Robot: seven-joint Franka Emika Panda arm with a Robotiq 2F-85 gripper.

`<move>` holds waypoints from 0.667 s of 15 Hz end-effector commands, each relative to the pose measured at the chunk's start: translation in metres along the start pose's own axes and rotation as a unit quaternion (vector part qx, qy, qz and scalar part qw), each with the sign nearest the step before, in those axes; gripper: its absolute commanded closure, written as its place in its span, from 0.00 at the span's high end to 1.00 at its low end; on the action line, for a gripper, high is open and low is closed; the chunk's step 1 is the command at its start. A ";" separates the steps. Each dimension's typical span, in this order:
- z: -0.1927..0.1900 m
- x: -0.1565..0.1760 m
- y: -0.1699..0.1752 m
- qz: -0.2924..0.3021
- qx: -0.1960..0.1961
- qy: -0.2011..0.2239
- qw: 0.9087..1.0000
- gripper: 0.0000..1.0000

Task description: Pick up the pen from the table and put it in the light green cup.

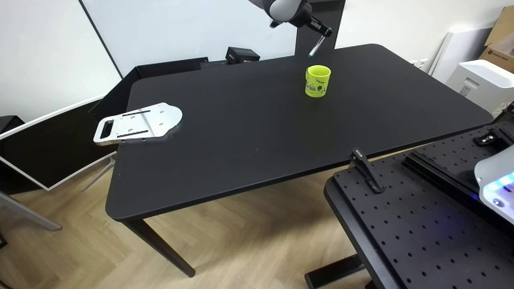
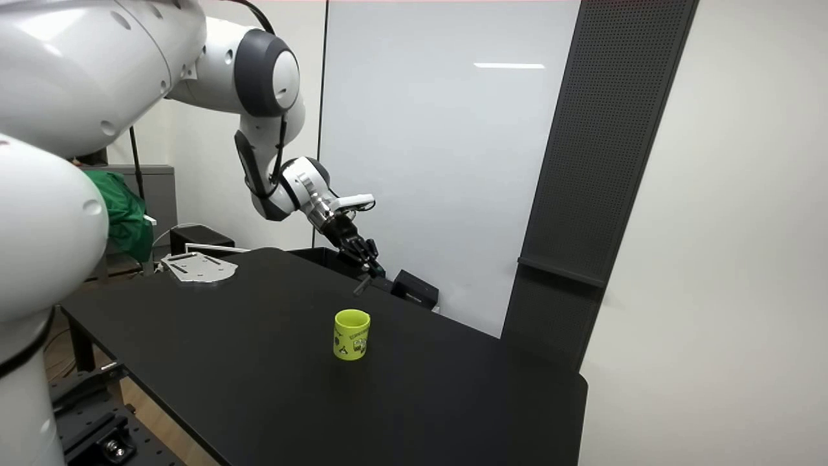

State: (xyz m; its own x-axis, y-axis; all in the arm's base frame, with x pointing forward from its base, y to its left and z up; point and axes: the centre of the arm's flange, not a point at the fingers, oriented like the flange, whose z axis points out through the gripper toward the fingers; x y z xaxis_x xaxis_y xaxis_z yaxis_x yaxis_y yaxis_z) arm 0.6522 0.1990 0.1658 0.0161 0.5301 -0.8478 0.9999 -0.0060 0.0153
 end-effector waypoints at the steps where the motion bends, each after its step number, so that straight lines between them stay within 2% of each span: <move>1: 0.009 -0.001 -0.002 -0.015 0.008 -0.021 1.000 0.05; 10: 0.035 0.019 -0.016 -0.046 0.035 -0.034 0.998 0.05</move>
State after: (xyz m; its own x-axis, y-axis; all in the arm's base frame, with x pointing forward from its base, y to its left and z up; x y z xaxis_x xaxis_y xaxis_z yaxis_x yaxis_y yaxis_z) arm 0.6402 0.1852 0.1357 -0.0567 0.4801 -0.8754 0.9970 -0.0187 -0.0749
